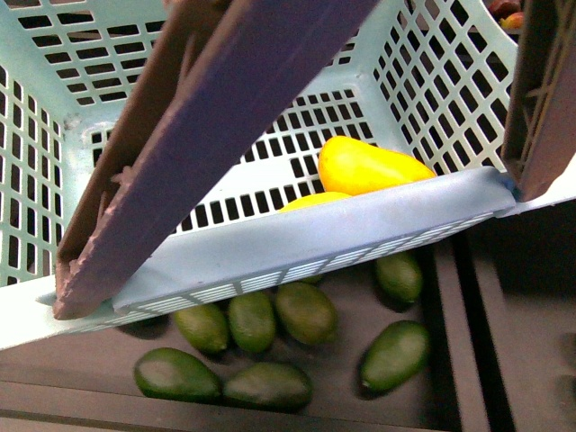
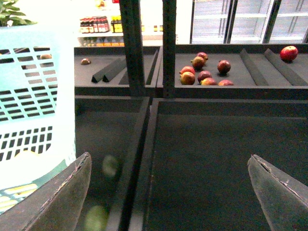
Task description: Pick lemon and mango into basket
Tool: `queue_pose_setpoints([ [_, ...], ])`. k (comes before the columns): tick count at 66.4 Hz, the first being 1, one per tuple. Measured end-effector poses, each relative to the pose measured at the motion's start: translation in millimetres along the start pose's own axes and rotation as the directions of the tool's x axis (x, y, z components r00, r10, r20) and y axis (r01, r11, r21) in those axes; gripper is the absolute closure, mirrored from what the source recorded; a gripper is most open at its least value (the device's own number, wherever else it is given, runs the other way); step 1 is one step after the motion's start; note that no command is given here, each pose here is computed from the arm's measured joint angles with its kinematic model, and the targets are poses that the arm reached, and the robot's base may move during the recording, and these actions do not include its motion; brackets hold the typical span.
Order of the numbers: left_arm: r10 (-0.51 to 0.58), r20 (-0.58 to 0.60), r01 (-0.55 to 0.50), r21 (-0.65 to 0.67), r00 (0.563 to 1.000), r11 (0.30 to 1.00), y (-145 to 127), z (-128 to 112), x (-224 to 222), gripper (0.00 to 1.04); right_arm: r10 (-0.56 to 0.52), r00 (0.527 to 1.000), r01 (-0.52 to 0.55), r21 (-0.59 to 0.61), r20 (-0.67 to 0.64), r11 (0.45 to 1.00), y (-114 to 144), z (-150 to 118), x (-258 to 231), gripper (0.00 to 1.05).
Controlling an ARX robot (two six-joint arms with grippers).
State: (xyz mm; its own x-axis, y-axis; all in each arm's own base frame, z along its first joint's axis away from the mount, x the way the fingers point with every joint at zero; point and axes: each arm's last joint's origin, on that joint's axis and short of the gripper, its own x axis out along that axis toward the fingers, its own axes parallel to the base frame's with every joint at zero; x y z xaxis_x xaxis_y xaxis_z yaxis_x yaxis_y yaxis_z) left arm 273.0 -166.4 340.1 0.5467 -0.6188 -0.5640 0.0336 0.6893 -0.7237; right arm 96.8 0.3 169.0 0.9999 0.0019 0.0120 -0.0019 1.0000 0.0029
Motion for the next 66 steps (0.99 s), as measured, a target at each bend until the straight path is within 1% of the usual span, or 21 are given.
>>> queue_pose_setpoints([
  [55, 0.001, 0.001, -0.001, 0.002, 1.000, 1.000, -0.3, -0.2, 0.0, 0.90, -0.001, 1.000, 0.001, 0.000, 0.001, 1.000, 0.0, 0.1, 0.0, 0.09],
  [63, 0.016, 0.021, -0.015, -0.006, 1.000, 1.000, 2.8, 3.4, -1.0, 0.90, 0.006, 1.000, -0.006, 0.000, 0.000, 1.000, 0.0, -0.1, 0.0, 0.09],
  [66, 0.036, 0.051, -0.036, -0.005, 0.998, 0.999, 4.1, 5.4, -1.7, 0.90, 0.004, 1.000, -0.004, 0.000, 0.000, 1.000, -0.1, -0.1, 0.0, 0.09],
])
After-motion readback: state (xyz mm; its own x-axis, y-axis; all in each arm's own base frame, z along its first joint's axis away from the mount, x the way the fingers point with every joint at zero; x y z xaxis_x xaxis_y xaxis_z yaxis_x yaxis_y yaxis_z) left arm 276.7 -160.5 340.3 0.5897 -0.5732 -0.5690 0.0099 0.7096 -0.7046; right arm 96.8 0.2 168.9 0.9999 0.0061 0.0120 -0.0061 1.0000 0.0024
